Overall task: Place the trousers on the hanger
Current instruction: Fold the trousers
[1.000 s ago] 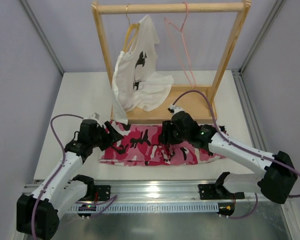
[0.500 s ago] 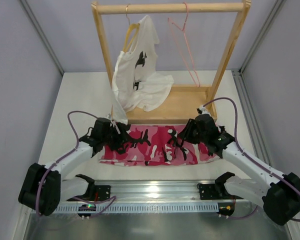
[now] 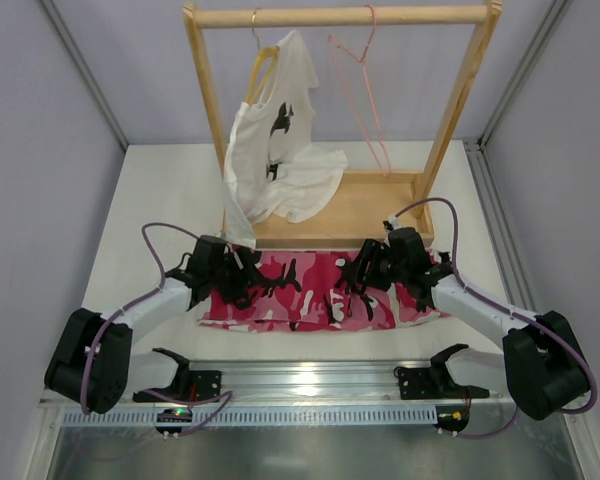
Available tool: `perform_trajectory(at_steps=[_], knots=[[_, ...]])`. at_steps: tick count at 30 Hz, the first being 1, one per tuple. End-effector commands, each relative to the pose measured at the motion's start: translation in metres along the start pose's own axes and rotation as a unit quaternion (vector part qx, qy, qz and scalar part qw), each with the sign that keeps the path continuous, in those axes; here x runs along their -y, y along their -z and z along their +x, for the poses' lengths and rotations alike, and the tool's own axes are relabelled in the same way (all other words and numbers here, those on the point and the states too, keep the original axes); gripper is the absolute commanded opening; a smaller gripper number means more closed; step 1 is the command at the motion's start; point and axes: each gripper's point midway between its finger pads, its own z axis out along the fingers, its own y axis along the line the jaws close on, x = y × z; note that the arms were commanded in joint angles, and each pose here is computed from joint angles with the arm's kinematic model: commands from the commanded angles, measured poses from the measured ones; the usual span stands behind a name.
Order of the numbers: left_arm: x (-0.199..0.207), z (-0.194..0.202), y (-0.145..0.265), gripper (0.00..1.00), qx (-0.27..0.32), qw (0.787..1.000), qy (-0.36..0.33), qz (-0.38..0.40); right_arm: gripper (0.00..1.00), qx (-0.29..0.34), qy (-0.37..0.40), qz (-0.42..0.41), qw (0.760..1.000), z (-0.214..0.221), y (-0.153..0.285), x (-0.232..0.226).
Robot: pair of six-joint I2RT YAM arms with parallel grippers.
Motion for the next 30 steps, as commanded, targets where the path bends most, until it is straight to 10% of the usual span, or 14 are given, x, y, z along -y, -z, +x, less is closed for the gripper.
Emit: perform_trajectory(at_steps=[1,15,30], knots=[[0.026,-0.015,0.009,0.7,0.025,0.999,-0.005,0.041,0.59,0.01,0.004,-0.037,0.999,-0.008,-0.005,-0.016],[0.034,-0.026,0.037,0.71,0.069,0.997,-0.013,0.044,0.24,0.013,0.08,0.013,0.997,0.0,-0.013,-0.076],[-0.009,-0.023,0.02,0.71,0.078,0.996,0.008,-0.038,0.46,-0.06,0.224,0.02,0.972,0.069,-0.04,-0.154]])
